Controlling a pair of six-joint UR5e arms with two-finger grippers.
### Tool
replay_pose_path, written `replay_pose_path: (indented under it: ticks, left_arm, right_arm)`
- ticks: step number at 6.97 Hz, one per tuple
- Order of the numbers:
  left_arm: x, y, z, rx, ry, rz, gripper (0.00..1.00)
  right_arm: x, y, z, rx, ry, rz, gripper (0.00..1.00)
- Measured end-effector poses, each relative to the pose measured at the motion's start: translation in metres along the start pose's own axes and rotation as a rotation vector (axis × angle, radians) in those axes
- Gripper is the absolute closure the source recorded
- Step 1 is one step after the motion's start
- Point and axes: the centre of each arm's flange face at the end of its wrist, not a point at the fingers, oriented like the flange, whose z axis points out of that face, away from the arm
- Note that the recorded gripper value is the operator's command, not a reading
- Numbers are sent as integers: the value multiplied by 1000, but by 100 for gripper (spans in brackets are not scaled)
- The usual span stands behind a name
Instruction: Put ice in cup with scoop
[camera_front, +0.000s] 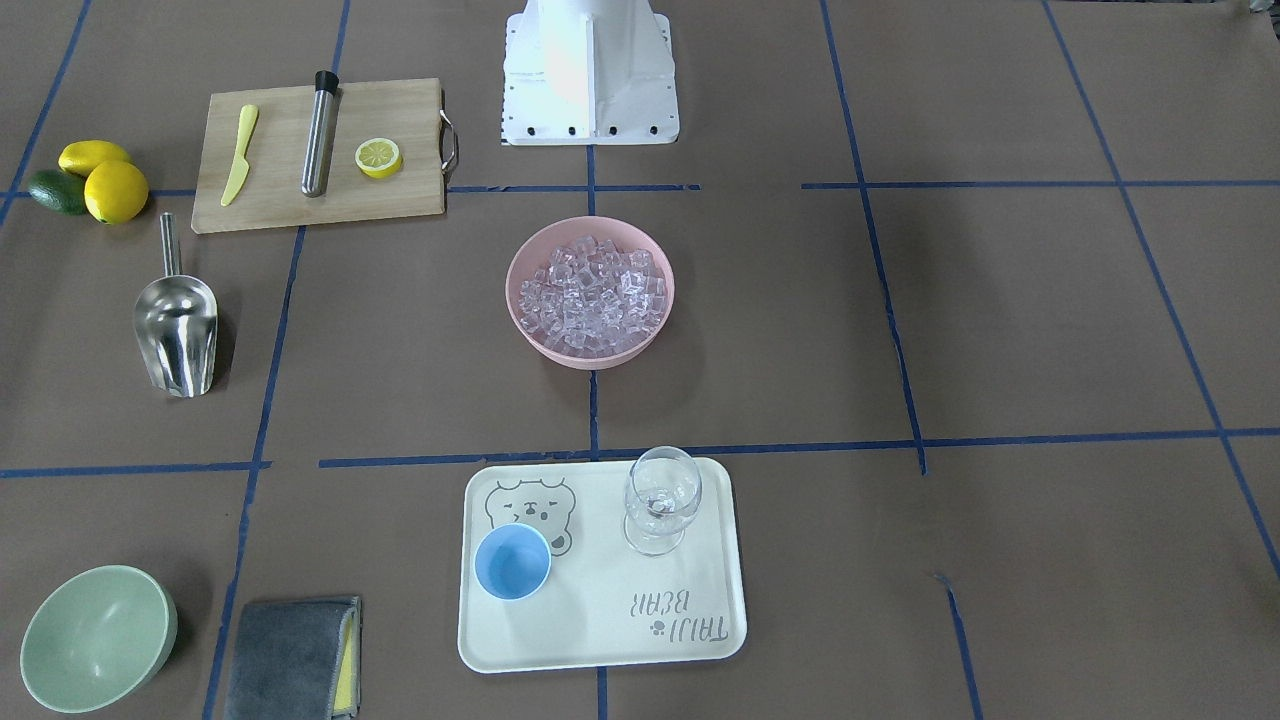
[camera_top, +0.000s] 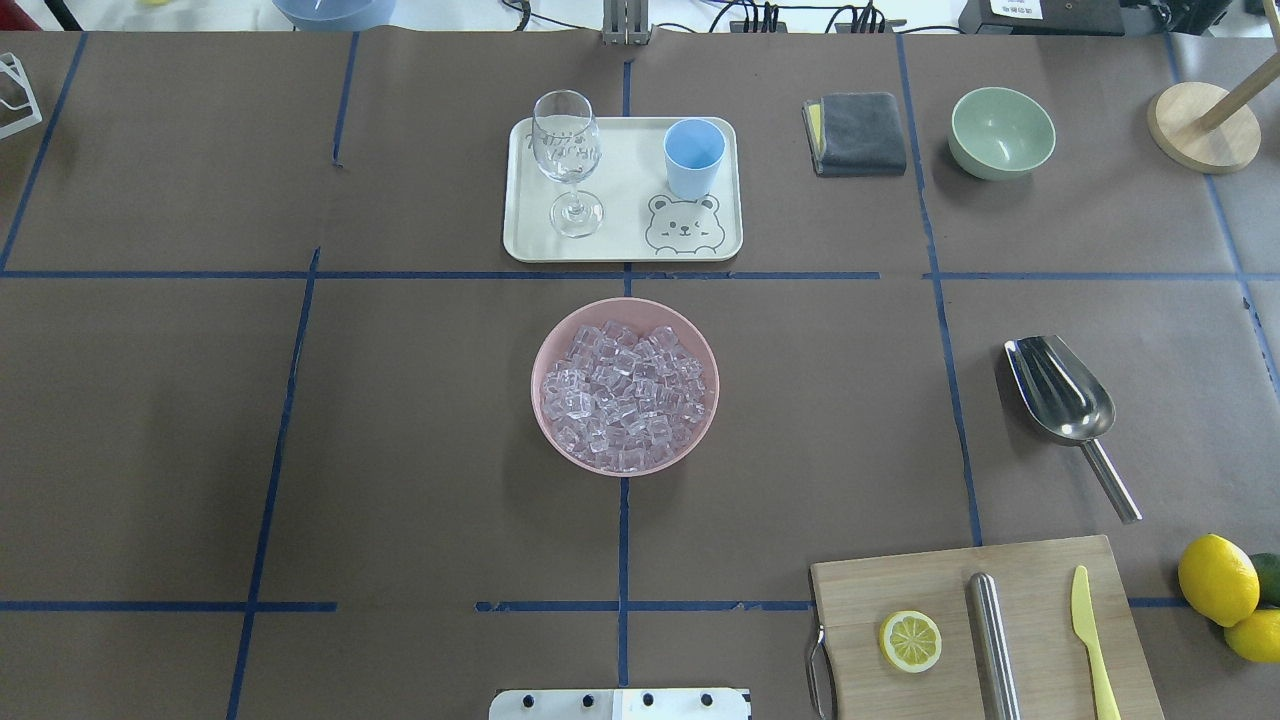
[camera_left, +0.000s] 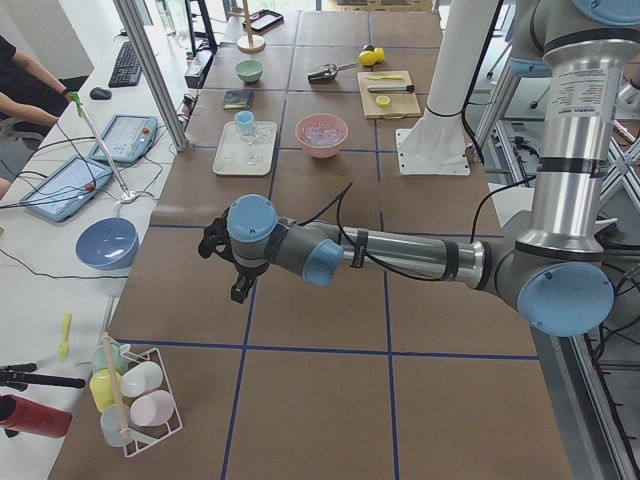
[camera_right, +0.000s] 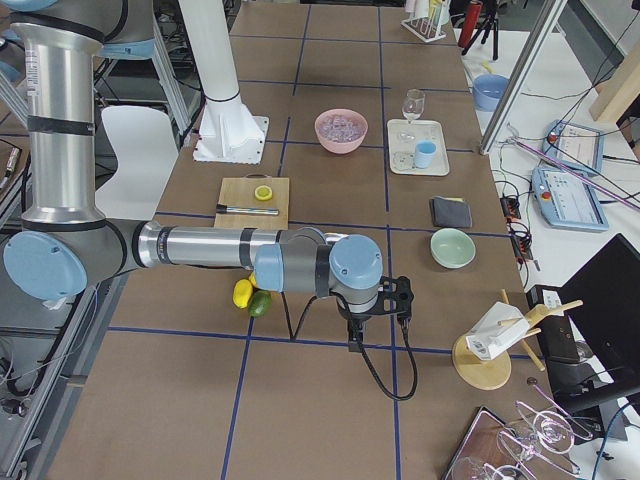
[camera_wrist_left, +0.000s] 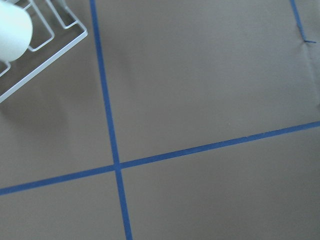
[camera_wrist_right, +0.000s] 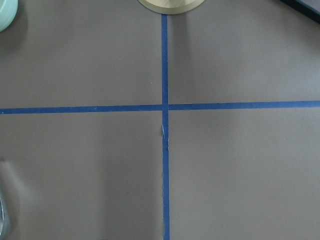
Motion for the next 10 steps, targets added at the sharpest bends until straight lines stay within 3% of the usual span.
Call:
replay_pose_path:
  ticks: [3,5,7,9,10]
  left_arm:
    - [105,-50,47,-5,96,256,0]
    - [174,-91,62,13,154,380,0]
    - [227,-111,81,9,192,461,0]
    - [270,-113,109,-8,217,524,0]
    - [281,-114,114,26,212,568,0]
  right_arm:
    - [-62,-28,-23,45,-13,-124,0]
    - [-96,-26,-7,9,-65,-168,0]
    - [-147,-26,19,-37,-69,-103,0]
    - [-210,-16,53,-47,-60,-79,0]
    - [-236,-5,72,-38,-79,-57,0]
